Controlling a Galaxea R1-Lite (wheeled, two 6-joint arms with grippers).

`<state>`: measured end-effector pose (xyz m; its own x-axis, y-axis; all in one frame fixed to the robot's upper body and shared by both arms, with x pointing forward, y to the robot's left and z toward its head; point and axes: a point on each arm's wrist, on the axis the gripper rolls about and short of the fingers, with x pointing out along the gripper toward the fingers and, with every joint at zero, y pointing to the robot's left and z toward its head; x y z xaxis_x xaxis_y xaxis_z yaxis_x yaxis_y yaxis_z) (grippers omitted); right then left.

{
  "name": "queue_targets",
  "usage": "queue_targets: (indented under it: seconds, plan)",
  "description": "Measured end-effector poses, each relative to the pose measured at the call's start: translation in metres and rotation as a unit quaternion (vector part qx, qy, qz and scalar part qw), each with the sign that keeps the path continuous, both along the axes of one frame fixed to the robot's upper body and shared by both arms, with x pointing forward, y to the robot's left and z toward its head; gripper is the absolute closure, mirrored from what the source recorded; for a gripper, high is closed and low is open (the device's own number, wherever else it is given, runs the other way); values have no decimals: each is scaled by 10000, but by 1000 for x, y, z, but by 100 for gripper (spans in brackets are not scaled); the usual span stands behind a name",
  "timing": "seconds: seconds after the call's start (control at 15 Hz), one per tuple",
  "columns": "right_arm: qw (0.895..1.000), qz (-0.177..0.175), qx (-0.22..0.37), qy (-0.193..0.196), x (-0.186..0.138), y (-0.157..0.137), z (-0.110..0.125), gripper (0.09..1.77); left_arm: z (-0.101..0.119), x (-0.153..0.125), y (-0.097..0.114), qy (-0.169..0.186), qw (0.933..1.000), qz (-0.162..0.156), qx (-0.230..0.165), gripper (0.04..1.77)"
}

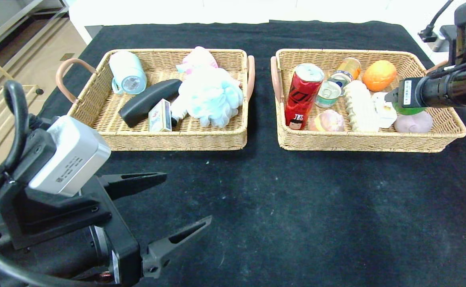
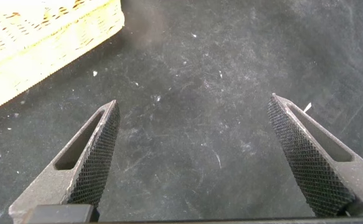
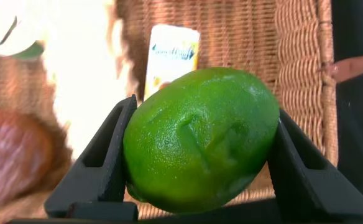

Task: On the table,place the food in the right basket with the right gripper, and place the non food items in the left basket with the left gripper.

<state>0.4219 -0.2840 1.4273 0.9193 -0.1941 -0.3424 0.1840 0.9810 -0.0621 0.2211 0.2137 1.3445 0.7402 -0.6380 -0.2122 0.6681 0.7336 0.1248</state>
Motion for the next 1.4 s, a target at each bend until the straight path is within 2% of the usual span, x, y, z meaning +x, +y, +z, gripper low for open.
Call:
queue_targets:
  seconds: [0.13,0.47,0.87,1.13,1.4]
  plan:
    - [9999,-65,24,-110,8,-3,-2,55,0,0,0,6,10000,0,6,9]
    - [10000,-62,32,-66,14,-2,-8,37,-1,0,0,15,10000,-2,13,9]
    - [10000,-19,30,-37,12,0,-8,25,-1,0,0,-7,10000,-5,49,9]
    - [9999,96,34,-52,-2,6,-3,21,1,0,0,-54,10000,24,27,9]
    - [9994,337,8,56,-32,16,-6,19,3,0,2,-147,9998,136,25,9]
